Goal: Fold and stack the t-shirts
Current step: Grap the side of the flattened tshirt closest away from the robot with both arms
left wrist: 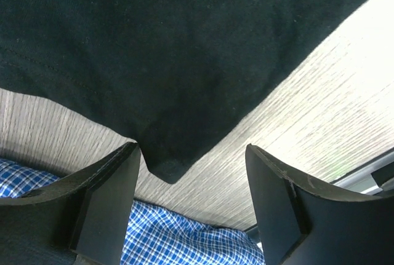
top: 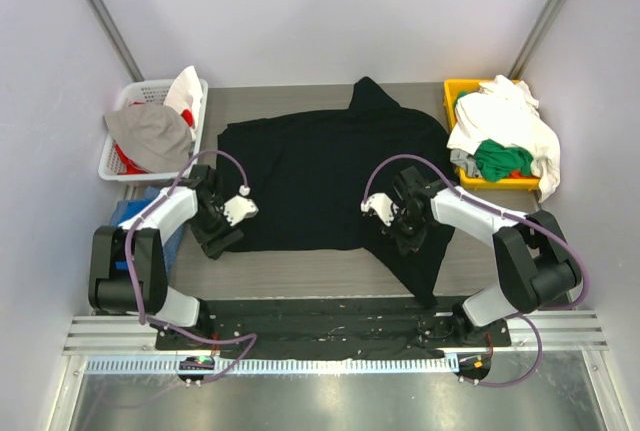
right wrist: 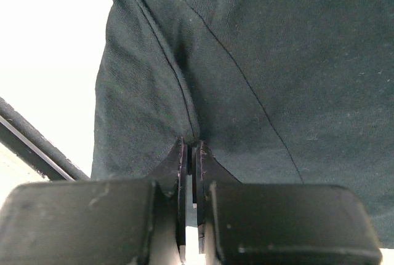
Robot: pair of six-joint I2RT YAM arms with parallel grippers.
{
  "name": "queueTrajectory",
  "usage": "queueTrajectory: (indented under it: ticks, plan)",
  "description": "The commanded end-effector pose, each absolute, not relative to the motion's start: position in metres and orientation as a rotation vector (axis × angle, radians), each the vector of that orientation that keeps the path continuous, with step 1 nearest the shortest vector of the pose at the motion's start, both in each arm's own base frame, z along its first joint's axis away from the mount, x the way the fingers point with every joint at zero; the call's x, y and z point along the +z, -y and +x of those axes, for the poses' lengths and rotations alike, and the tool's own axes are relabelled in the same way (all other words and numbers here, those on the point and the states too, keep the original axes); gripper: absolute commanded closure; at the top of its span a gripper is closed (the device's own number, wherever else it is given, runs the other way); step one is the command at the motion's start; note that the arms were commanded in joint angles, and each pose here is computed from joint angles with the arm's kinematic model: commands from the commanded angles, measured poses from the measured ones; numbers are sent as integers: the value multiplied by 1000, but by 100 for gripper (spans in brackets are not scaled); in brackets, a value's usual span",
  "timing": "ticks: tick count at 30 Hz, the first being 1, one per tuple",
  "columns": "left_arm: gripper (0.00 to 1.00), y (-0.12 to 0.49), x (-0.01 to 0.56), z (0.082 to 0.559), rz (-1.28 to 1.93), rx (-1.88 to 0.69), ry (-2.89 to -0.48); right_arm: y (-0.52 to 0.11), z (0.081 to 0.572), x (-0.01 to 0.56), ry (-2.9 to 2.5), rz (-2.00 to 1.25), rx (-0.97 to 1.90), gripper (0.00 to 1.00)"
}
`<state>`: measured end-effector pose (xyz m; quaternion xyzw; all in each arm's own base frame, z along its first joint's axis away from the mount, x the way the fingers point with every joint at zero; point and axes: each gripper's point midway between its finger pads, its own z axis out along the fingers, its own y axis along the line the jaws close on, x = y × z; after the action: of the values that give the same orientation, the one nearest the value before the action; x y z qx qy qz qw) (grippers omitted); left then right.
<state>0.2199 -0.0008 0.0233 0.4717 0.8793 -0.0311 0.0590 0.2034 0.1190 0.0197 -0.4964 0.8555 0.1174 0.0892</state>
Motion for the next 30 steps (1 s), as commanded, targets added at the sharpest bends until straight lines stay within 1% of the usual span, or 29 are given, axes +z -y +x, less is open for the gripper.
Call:
queueTrajectory:
  ticks: [1,3,6,9,10,11,15,16,17,28,30]
  plan:
    - [27,3,24,235,1413,-111,-2621,-119,208,27,-2524,-1448,333,99]
    - [28,3,24,239,1404,-111,-2618,-119,208,26,-2526,-1446,333,99]
    - [35,3,21,241,1392,-122,-2624,-119,207,26,-2530,-1450,335,99]
    - [51,3,16,242,1388,-129,-2639,-119,208,26,-2530,-1445,329,99]
    - [60,3,16,242,1384,-132,-2646,-119,208,27,-2530,-1445,329,99]
    - [65,3,15,240,1380,-138,-2656,-118,208,27,-2529,-1446,323,99]
    - [80,4,20,241,1352,-143,-2672,-117,211,33,-2520,-1439,300,99]
    - [95,5,21,241,1341,-141,-2674,-117,213,37,-2515,-1437,294,99]
    - [100,5,24,242,1334,-140,-2675,-117,213,40,-2512,-1438,289,99]
    - [100,6,62,249,1286,-94,-2621,-118,249,113,-2401,-1329,149,99]
    - [100,6,67,254,1275,-84,-2610,-118,254,119,-2398,-1318,134,99]
